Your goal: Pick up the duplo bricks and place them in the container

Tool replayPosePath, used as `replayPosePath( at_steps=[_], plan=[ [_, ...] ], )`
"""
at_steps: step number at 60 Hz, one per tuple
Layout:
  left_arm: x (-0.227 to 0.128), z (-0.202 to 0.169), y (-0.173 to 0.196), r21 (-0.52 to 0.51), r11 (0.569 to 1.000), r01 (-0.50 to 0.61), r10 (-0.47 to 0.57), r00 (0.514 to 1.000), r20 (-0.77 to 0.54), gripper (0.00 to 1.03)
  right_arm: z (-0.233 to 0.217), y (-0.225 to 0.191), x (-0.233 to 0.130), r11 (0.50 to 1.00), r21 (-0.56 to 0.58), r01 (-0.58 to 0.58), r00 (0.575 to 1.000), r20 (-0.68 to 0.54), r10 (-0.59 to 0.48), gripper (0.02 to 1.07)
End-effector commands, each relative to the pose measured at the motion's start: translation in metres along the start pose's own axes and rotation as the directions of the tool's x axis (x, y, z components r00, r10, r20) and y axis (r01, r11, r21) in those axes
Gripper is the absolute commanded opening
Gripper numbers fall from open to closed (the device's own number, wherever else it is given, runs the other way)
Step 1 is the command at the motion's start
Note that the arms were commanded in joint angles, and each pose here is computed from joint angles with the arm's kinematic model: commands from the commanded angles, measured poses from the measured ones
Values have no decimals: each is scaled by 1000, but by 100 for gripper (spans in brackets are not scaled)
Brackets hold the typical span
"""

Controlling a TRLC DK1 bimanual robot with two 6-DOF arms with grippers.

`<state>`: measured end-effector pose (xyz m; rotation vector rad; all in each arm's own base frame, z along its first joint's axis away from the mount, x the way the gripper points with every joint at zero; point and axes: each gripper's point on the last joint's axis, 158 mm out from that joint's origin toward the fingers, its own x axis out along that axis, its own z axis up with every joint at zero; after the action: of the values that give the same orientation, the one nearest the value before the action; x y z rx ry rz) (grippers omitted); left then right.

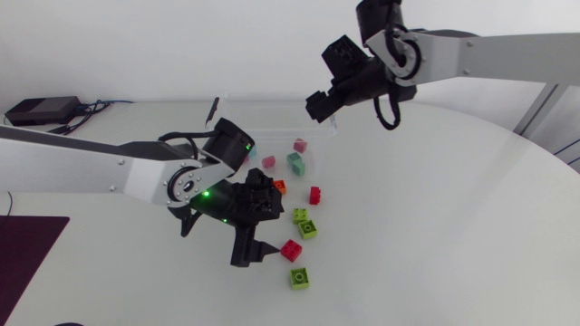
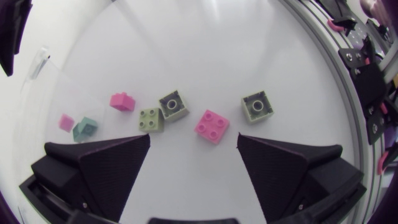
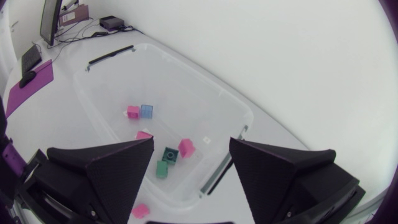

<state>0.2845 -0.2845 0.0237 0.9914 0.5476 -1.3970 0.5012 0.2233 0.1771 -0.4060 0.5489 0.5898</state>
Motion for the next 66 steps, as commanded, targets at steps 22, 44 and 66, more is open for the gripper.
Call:
replayPosePath(
  at_steps=[22, 44, 66],
  plan=[
    [26, -2, -25, 167, 961, 219, -201, 973, -117, 96, -70, 21, -80, 1000, 2, -30, 1000, 3, 30, 96],
    [40, -11, -27, 190, 923, 334, -293, 932, -214, 93, -129, 56, -96, 997, 4, -80, 995, -58, 80, 96],
    [49, -9, -31, 181, 906, 382, -335, 910, -246, 84, -180, 80, -121, 994, 6, -108, 990, -92, 108, 96]
  ],
)
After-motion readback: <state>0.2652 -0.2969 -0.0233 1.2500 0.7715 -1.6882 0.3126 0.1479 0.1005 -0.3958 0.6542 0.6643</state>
